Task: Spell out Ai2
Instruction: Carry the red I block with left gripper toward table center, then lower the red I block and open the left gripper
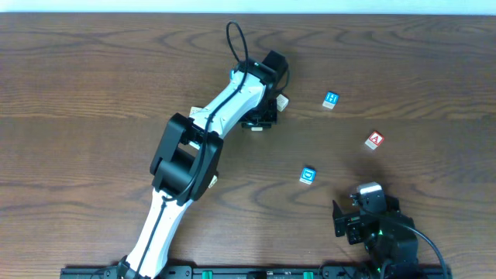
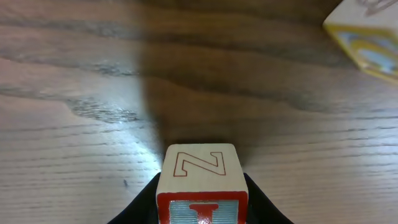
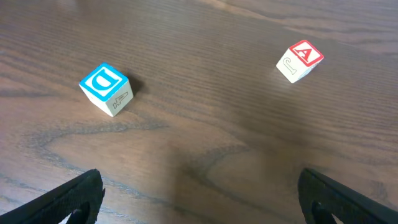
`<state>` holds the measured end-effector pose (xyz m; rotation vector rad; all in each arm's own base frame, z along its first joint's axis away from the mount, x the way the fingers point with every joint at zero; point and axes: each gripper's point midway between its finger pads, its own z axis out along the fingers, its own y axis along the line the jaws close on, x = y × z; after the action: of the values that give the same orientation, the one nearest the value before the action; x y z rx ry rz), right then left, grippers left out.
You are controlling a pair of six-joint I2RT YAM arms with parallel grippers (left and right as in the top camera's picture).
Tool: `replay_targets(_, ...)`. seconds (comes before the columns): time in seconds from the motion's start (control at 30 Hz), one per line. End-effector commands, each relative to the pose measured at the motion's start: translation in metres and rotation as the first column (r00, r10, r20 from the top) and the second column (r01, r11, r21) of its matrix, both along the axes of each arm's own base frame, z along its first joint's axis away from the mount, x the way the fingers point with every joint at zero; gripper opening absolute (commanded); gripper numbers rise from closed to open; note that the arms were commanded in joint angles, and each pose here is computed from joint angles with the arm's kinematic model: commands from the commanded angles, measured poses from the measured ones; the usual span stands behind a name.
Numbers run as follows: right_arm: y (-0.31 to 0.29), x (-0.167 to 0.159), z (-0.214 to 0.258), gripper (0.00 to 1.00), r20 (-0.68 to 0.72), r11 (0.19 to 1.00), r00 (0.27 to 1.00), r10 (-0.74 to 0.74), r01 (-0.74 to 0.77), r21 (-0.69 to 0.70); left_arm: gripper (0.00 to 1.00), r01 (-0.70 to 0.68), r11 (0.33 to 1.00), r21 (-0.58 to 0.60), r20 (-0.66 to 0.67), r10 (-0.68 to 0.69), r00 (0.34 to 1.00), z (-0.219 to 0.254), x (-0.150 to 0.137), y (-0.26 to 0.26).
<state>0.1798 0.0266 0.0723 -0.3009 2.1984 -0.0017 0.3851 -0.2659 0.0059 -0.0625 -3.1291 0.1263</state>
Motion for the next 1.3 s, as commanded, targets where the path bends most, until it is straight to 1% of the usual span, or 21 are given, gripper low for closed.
replay_targets(0.0, -0.001, -0.001, -0.004, 0.99, -0.007, 1.0, 1.0, 0.001, -0.001, -0.007, 0.07, -0.009, 1.0, 0.023, -0.024, 0.01, 1.0, -0.012, -0.004, 0.004)
replay_targets(0.03, -0.001, -0.001, -0.004, 0.99, -0.007, 1.0, 1.0, 0.001, -0.001, -0.007, 0.12, -0.009, 1.0, 0.025, -0.02, 0.01, 1.0, -0.012, -0.003, 0.004)
replay_targets(0.07, -0.001, -0.001, -0.004, 0.99, -0.007, 1.0, 1.0, 0.001, -0.001, -0.007, 0.2, -0.01, 1.0, 0.028, -0.013, 0.01, 1.0, -0.012, -0.002, 0.005)
replay_targets(0.17, -0.001, -0.001, -0.004, 0.99, -0.007, 1.0, 1.0, 0.001, -0.001, -0.007, 0.32, -0.01, 0.999, 0.04, -0.002, 0.01, 1.0, -0.012, 0.0, 0.007)
replay_targets(0.27, -0.001, -0.001, -0.004, 0.99, -0.007, 1.0, 1.0, 0.001, -0.001, -0.007, 0.35, -0.01, 0.999, 0.039, -0.001, 0.01, 1.0, -0.012, 0.001, 0.007)
replay_targets(0.33, -0.001, -0.001, -0.004, 0.99, -0.007, 1.0, 1.0, 0.001, -0.001, -0.007, 0.42, -0.009, 0.999, 0.039, -0.001, 0.01, 1.0, -0.012, 0.0, 0.007)
replay_targets(0.53, -0.001, -0.001, -0.004, 0.99, -0.007, 1.0, 1.0, 0.001, -0.001, -0.007, 0.44, -0.01, 0.999, 0.042, -0.001, 0.01, 1.0, -0.012, 0.0, 0.007)
replay_targets(0.57, -0.001, -0.001, -0.004, 0.99, -0.007, 1.0, 1.0, 0.001, -0.001, -0.007, 0.46, -0.009, 0.999, 0.043, 0.0, 0.009, 1.0, -0.012, 0.001, 0.007)
replay_targets(0.6, -0.001, -0.001, -0.004, 0.99, -0.007, 1.0, 1.0, 0.001, -0.001, -0.007, 0.46, -0.009, 0.999, 0.048, 0.003, 0.009, 1.0, -0.013, 0.001, 0.008)
replay_targets(0.67, -0.001, -0.001, -0.004, 0.99, -0.007, 1.0, 1.0, 0.001, -0.001, -0.007, 0.4, -0.013, 0.998, 0.064, 0.014, 0.012, 1.0, -0.012, 0.004, 0.012)
replay_targets(0.8, -0.001, -0.001, -0.004, 0.99, -0.007, 1.0, 1.0, 0.001, -0.001, -0.007, 0.4, -0.043, 0.998, 0.049, 0.022, 0.042, 0.999, -0.008, 0.014, 0.021)
replay_targets(0.87, -0.001, -0.001, -0.004, 0.99, -0.007, 1.0, 1.0, 0.001, -0.001, -0.007, 0.4, -0.053, 0.998, 0.02, 0.02, 0.053, 0.998, -0.004, 0.018, 0.021)
replay_targets(0.97, -0.001, -0.001, -0.004, 0.99, -0.007, 1.0, 1.0, 0.001, -0.001, -0.007, 0.43, -0.055, 0.998, -0.039, 0.014, 0.055, 0.998, 0.004, 0.025, 0.018)
replay_targets(1.03, -0.001, -0.001, -0.004, 0.99, -0.007, 1.0, 1.0, 0.001, -0.001, -0.007, 0.46, -0.037, 0.996, -0.076, 0.02, 0.039, 0.999, 0.009, 0.03, 0.014)
replay_targets(1.13, -0.001, -0.001, -0.004, 0.99, -0.007, 1.0, 1.0, 0.001, -0.001, -0.007, 0.55, -0.016, 0.996, -0.086, 0.039, 0.02, 0.999, 0.015, 0.035, 0.012)
replay_targets(1.27, -0.001, -0.001, -0.004, 0.99, -0.007, 1.0, 1.0, 0.001, -0.001, -0.007, 0.61, -0.008, 0.995, -0.099, 0.026, 0.01, 1.0, 0.015, 0.03, 0.007)
